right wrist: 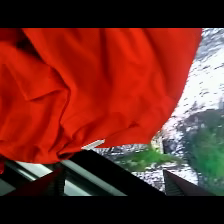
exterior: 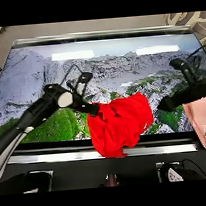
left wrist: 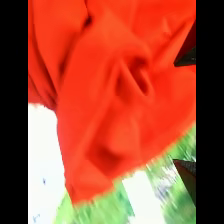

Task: Fold the shirts.

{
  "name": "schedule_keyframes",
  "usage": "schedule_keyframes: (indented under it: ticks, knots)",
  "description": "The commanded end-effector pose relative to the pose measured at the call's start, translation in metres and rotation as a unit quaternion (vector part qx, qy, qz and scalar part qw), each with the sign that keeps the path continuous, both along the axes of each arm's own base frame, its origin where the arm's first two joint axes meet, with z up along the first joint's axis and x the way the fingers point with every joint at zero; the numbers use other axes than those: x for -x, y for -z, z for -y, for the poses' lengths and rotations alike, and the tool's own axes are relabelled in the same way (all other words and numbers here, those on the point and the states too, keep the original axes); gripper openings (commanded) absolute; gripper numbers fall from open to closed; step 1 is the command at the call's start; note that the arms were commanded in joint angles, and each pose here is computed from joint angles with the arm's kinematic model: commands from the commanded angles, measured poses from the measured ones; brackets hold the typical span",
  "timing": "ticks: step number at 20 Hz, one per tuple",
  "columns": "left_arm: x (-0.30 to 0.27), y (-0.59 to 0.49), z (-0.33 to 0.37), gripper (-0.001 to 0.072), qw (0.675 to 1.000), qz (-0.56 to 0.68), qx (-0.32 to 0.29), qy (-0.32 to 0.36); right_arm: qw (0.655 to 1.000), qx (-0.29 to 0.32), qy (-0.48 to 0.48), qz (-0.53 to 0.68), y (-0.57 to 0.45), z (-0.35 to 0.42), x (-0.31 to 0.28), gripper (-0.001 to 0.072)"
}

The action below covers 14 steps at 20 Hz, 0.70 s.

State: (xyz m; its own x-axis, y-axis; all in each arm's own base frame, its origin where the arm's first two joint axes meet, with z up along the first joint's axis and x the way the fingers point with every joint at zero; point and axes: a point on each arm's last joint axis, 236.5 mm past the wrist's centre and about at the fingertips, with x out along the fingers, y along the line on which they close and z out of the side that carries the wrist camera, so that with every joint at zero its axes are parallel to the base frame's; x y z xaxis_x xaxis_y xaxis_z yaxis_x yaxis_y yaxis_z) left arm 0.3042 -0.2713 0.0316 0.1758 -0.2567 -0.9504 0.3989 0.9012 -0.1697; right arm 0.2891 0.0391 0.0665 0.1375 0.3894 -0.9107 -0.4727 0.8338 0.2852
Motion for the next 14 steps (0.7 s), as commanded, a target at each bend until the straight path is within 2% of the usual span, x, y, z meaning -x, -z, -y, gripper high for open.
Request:
schedule_keyframes:
  ticks: [1,3,7,13,14]
  knots:
    - [0.029,0.008,-0.062,0.0675,0.997,-0.054,-0.047,-0.012,0.996,-0.046,-0.019,-0.078,0.043,-0.021,0.038,0.0651]
    - [0.069,0.043,-0.059,0.0673,0.993,-0.118,-0.029,-0.014,0.992,-0.074,-0.029,-0.101,0.057,-0.033,0.054,0.0674]
    - [0.133,0.099,-0.006,0.0672,0.977,-0.199,0.071,-0.040,0.989,-0.082,-0.019,-0.123,0.085,-0.040,0.077,0.0689]
    - [0.167,0.136,0.031,0.0671,0.970,-0.226,0.085,-0.038,0.981,-0.096,-0.016,-0.169,0.118,-0.048,0.110,0.0690]
    - [0.166,0.138,0.038,0.0642,0.970,-0.220,0.094,-0.042,0.980,-0.096,-0.013,-0.174,0.123,-0.048,0.114,0.0690]
